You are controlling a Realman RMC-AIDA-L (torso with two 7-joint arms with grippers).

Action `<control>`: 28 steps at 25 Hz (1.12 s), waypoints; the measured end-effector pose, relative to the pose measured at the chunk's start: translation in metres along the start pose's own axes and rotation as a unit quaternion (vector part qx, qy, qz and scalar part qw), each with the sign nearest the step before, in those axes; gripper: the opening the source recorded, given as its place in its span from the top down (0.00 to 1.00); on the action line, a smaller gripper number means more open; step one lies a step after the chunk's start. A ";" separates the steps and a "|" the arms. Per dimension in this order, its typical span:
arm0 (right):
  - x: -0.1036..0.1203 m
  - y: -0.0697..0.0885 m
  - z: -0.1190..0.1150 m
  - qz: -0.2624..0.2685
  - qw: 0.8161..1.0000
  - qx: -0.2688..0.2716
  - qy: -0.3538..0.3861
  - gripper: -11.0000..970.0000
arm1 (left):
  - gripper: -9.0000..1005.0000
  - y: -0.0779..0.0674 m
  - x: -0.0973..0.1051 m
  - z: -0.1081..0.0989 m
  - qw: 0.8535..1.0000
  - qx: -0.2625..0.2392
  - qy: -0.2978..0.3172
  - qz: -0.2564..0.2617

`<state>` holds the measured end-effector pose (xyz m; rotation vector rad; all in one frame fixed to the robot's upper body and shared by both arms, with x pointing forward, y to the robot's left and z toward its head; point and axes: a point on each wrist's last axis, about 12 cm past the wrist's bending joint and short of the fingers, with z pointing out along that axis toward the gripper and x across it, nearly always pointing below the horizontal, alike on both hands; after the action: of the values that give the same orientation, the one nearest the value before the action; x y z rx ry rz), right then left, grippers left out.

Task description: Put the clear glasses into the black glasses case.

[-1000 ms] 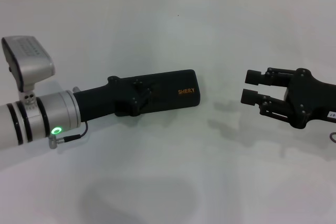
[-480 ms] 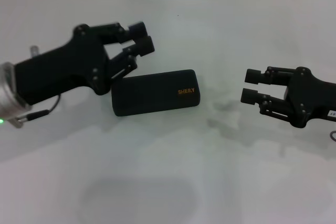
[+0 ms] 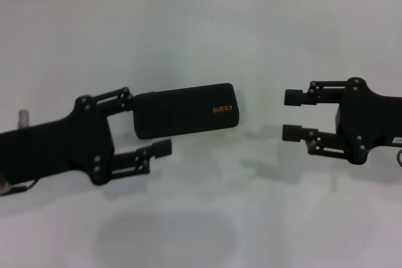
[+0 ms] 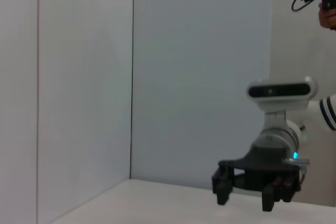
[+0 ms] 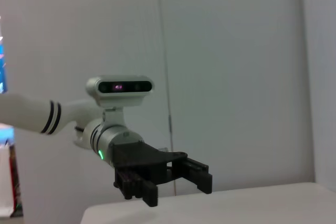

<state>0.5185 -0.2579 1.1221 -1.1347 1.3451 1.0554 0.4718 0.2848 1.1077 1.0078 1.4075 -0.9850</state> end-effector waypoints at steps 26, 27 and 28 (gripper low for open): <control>0.005 0.006 0.011 -0.022 0.998 -0.041 0.037 0.14 | 0.25 -0.023 0.020 -0.017 0.999 0.000 0.021 -0.038; 0.006 0.007 0.011 -0.023 0.998 -0.042 0.037 0.14 | 0.25 -0.023 0.020 -0.018 0.999 0.001 0.022 -0.038; 0.007 0.008 0.011 -0.023 0.998 -0.043 0.038 0.14 | 0.25 -0.024 0.020 -0.018 0.999 0.002 0.022 -0.039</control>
<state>0.5122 -0.2458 1.1146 -1.2746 1.3359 1.0538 0.4431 0.2960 1.0897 0.9877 1.4916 -1.0289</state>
